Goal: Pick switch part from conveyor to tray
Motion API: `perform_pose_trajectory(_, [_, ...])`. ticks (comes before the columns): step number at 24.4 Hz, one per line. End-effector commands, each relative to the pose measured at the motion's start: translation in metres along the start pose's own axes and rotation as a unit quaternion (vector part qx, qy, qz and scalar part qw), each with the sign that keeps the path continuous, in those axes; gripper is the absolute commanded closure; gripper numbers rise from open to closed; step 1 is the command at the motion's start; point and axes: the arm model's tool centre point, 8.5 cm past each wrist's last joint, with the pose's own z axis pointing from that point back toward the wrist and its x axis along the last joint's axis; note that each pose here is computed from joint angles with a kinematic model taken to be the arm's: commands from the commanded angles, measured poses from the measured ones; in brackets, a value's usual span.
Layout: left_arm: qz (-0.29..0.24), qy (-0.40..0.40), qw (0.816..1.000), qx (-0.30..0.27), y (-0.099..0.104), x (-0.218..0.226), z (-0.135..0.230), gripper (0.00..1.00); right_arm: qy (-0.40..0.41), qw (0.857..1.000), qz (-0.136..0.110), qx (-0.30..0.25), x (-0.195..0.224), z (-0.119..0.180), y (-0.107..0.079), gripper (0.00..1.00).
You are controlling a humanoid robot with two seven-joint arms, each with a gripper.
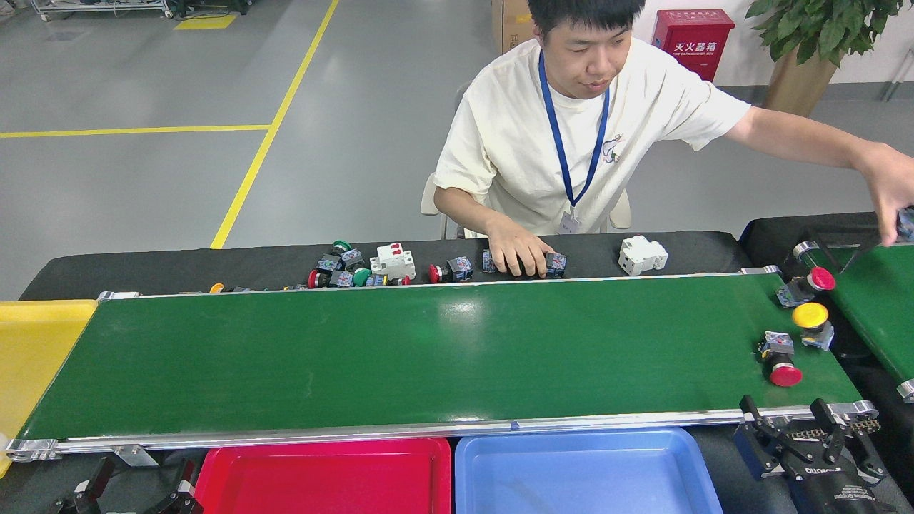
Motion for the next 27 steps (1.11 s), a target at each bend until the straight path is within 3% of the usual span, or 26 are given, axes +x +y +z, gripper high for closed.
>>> perform_pose_trajectory(1, [-0.003, 0.001, 1.0, 0.008, 0.005, -0.001, -0.003, 0.0, 0.007, 1.0, 0.001, 0.009, -0.008, -0.014, -0.009, 0.01])
perform_pose_trajectory(7, [-0.002, 0.001, 1.0, 0.006, 0.005, 0.0, -0.004, 0.0, 0.012, 1.0, -0.003, 0.024, -0.009, -0.044, -0.016, 0.01])
perform_pose_trajectory(18, [0.002, 0.0, 1.0, 0.007, 0.005, 0.003, -0.005, 0.0, -0.008, 0.999, -0.006, 0.05, 0.01, -0.076, -0.009, 0.05])
perform_pose_trajectory(24, [0.002, -0.001, 1.0, 0.014, 0.008, 0.004, -0.009, 0.0, -0.036, 0.997, 0.007, 0.066, 0.031, -0.083, 0.0, 0.26])
perform_pose_trajectory(27, [0.002, -0.002, 1.0, 0.016, 0.009, 0.005, -0.011, 0.0, -0.048, 0.996, 0.012, 0.07, 0.039, -0.083, 0.004, 0.44])
